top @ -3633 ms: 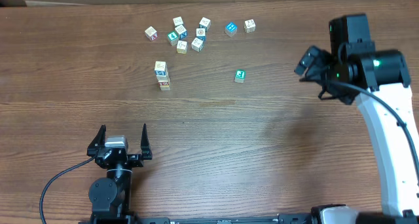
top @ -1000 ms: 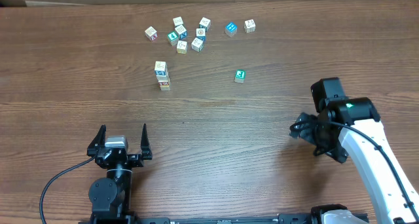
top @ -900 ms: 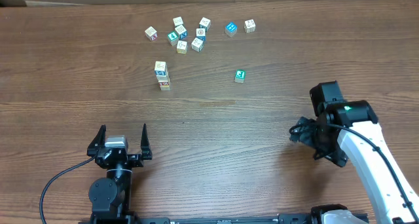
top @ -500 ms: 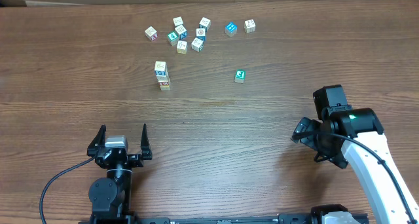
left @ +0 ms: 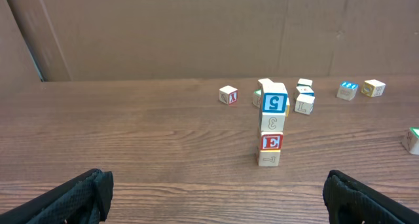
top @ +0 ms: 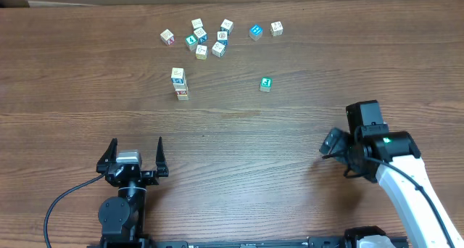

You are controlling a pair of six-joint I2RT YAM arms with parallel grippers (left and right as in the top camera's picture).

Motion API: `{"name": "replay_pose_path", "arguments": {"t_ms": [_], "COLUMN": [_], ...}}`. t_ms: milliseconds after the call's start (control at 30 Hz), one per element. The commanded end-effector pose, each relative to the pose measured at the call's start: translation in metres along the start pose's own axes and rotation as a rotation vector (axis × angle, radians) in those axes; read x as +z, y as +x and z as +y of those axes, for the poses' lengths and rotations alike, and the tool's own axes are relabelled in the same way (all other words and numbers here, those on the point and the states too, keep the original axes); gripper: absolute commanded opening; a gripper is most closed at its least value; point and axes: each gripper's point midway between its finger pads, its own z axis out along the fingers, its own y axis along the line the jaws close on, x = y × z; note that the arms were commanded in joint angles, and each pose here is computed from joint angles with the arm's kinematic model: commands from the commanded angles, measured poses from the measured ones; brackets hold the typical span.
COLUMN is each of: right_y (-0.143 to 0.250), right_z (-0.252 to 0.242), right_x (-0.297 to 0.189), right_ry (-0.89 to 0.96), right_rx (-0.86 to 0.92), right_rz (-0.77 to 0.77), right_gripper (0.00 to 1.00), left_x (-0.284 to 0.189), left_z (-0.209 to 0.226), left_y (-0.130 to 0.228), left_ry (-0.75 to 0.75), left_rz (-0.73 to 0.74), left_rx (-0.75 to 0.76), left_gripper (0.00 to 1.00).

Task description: Form a tower

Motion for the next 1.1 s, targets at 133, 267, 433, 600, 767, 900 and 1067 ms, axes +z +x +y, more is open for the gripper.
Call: {"name": "replay_pose_path", "arguments": {"t_ms": [133, 267, 433, 600, 767, 900, 1067], "right_y": [-0.042, -0.051, -0.056, -0.059, -0.06, -0.059, -0.055], "right_z": [0.03, 0.035, 0.038, 0.039, 0.04, 0.039, 0.034], "right_x": [-0.026, -0.039, -0.049, -0.057, -0.06, -0.06, -0.065], "right_ry": [-0.204, -0.27, -0.333, -0.398, -0.463, -0.52, -0.575], "right_rx": [0.033, 0.046, 0.058, 0.069, 0.082, 0.092, 0.103], "right_rz": [-0.265, -0.349, -0.428, -0.51, -0.592, -0.663, -0.732], "right_gripper": [1.0, 1.0, 1.0, 1.0, 1.0, 1.0, 1.0], "left_x": [0.0, 0.0, 0.0, 0.0, 0.0, 0.0, 0.0], "left_z": [0.002, 0.002, 0.002, 0.002, 0.002, 0.002, 0.002], "left_y": [-0.001, -0.001, -0.001, -0.001, -0.001, -0.001, -0.001], "left_ry": [-0.009, -0.009, -0.009, -0.009, -0.009, -0.009, -0.009], "left_rz": [-0.007, -0.007, -0.007, -0.007, -0.007, -0.007, -0.007], "left_rx": [0.026, 0.026, 0.026, 0.026, 0.026, 0.026, 0.026], "left_gripper": [1.0, 1.0, 1.0, 1.0, 0.99, 0.99, 1.0]}}
